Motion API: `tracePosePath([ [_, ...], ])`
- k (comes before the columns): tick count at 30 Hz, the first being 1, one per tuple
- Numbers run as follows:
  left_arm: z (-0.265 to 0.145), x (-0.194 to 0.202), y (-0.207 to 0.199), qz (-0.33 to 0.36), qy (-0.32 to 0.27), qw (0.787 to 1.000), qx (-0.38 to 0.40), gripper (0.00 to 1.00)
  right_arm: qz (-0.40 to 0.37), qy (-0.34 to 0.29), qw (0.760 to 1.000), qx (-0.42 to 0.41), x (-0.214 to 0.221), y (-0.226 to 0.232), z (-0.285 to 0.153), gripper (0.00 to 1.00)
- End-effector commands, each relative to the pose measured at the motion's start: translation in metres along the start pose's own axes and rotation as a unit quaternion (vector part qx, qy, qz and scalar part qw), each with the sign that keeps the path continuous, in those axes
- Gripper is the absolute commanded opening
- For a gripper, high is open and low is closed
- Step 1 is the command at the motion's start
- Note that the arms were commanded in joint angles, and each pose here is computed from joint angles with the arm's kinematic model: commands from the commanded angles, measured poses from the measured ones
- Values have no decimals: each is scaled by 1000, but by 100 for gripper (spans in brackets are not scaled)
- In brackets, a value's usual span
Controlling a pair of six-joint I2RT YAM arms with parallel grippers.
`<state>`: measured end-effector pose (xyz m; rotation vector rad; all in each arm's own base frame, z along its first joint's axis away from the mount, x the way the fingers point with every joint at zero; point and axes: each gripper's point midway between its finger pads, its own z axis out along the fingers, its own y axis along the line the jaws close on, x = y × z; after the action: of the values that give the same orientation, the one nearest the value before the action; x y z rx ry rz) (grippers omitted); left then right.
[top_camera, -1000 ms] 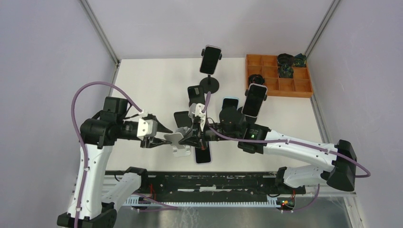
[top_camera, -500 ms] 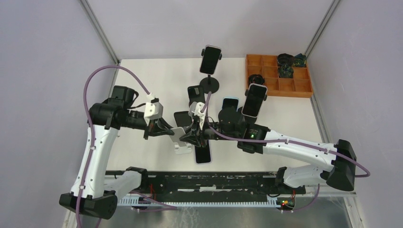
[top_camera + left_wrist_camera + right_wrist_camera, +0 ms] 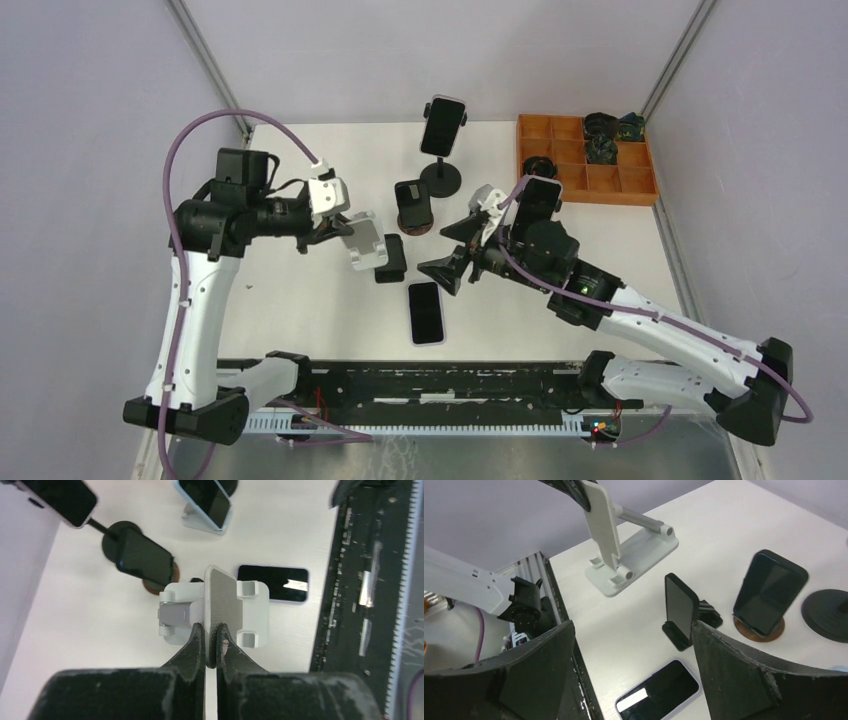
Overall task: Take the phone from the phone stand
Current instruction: Place the phone stand at the center of the board.
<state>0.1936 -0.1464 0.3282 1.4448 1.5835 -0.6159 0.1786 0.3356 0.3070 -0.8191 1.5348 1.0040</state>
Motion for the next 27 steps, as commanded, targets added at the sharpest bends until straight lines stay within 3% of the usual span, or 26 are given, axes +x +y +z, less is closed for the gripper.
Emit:
tracePosePath([
  [1,7,-5,70,11,6,995,-98,2,31,-27,998,46,-10,-16,-18,95],
  [8,55,50,160,-35,64,989,-129,2,48,-22,996,66,-1,-21,-36,98],
  [14,84,83,237,-66,69,973,-208,2,58,-33,995,74,-1,-21,-48,98],
  [27,145,145,326,-132,55,959,-245,2,69,-15,993,96,5,-30,-44,98],
])
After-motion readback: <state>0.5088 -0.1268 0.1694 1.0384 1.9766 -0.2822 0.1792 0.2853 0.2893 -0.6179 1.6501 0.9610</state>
